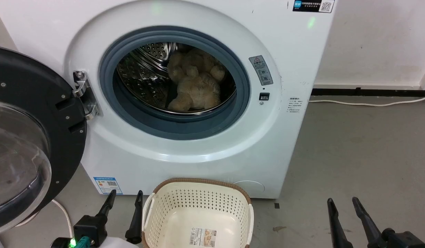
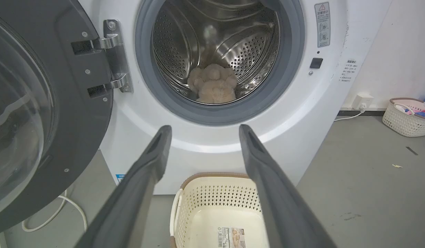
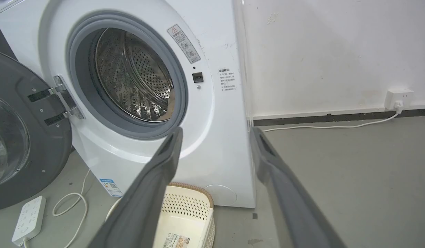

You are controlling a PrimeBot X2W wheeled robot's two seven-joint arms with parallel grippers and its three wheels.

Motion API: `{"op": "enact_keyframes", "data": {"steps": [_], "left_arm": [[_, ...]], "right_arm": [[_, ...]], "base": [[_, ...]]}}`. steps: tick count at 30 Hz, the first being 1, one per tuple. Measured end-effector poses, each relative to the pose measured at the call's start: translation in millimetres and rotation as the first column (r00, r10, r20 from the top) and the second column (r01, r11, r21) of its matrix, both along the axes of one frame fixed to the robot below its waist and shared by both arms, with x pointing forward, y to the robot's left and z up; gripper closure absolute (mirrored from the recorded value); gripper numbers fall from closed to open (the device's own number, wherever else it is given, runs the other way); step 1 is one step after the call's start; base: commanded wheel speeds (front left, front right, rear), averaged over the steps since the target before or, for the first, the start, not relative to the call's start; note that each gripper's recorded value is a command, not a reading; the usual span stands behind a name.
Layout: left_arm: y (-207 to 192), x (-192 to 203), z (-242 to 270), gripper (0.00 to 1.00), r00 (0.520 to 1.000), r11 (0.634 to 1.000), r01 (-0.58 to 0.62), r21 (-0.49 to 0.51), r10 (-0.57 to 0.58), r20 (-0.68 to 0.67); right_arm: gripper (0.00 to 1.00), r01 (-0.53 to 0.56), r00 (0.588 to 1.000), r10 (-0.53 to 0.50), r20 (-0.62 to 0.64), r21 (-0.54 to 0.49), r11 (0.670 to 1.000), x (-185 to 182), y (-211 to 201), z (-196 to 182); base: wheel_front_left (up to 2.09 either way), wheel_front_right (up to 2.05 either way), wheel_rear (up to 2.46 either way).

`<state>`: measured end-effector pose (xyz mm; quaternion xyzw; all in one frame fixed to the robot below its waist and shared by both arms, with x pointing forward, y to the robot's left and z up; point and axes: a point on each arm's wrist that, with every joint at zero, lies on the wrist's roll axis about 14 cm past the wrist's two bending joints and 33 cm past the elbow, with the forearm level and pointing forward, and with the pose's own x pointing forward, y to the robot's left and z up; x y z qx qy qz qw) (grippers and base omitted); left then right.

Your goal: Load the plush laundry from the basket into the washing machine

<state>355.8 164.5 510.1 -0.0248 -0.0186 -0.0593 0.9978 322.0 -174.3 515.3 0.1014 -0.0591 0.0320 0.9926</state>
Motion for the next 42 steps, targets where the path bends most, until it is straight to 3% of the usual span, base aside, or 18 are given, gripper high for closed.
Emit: {"op": "enact_keyframes", "data": {"steps": [24,25,42], "left_arm": [[8.7,-0.6,-4.3,0.00,0.999,0.999,-0.027,-0.037,0.027,-0.020],[8.6,-0.6,-4.4,1.00,0.999,0.999,-0.027,-0.037,0.026,-0.021],[7.2,1.1,-2.9,1.00,0.999,0.999,-0.028,-0.028,0.027,-0.020]], "right_arm": [[0.00,-0.011,1.000,0.011,-0.013,0.009,1.000,2.8,3.2,-3.9],[1.00,-0.011,1.000,0.011,-0.013,0.009,1.000,2.8,3.2,-3.9],[1.00,-0.020,0.999,0.019,-0.038,-0.008,1.000,4.2,4.9,-7.6]], "base": [[0.00,0.00,0.00],[0.00,0.00,0.00],[0.00,0.00,0.00]]}}
